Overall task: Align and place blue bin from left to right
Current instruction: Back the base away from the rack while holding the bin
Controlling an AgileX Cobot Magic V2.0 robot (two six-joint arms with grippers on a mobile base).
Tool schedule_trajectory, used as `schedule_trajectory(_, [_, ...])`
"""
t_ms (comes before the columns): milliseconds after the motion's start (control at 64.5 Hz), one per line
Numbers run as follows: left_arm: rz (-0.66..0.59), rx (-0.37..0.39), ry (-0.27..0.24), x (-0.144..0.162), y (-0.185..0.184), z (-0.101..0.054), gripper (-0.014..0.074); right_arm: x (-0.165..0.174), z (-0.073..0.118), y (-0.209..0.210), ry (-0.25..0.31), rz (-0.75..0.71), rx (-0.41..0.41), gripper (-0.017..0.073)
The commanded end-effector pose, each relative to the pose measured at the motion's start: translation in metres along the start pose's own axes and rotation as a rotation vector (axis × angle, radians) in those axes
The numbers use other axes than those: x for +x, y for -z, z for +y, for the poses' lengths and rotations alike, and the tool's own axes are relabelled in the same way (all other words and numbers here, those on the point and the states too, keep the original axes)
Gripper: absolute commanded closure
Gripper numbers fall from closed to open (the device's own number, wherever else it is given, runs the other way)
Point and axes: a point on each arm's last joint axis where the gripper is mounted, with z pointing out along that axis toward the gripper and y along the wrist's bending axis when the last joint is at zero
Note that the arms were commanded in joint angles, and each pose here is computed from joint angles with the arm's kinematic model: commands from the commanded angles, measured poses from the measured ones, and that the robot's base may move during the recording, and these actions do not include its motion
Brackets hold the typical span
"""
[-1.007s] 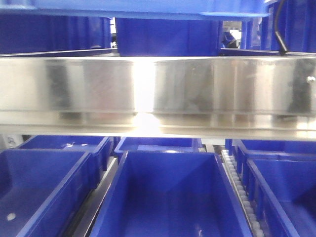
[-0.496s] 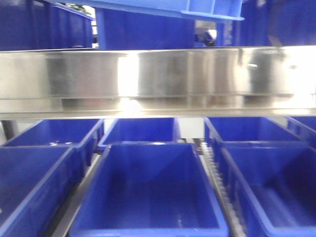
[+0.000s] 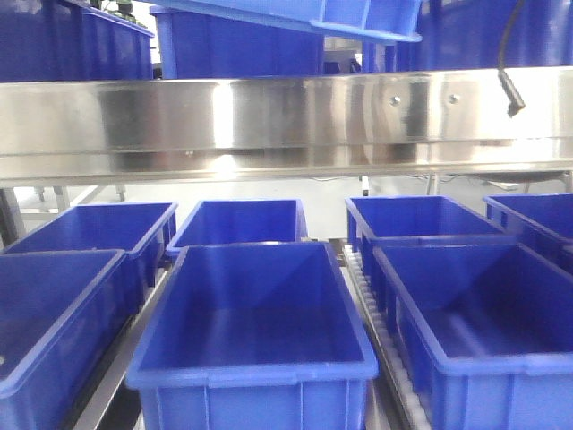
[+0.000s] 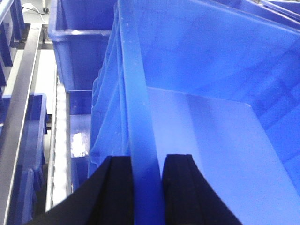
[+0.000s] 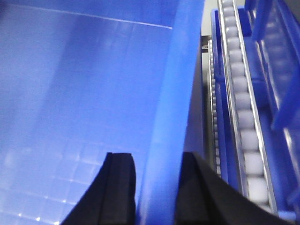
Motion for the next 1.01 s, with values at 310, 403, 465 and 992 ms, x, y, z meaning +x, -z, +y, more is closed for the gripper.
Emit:
schedule_trajectory(310, [-0.164,0.013,-0.019,-0.0186,0.0134,-0.0027,0.0705,-0.0122,0.0009,0.0200,0.039,-0.115,-0.013,0.0711])
schedule_trajectory(403, [-0.164,0.013,-0.019,-0.0186,0.0134,-0.0027,0.0705,-0.0122,0.0009,0.0200,0.039,-0.115,-0.013,0.0711])
schedule_trajectory(465, [-0.164,0.013,-0.019,-0.0186,0.0134,-0.0027,0.0705,-0.0122,0.0009,0.0200,0.039,-0.115,-0.013,0.0711])
schedule_trajectory(992, [-0.164,0.013,-0.019,-0.0186,0.0134,-0.0027,0.0705,-0.0124,0.0010,0.0201,0.039,-0.118,-0.014,0.0711])
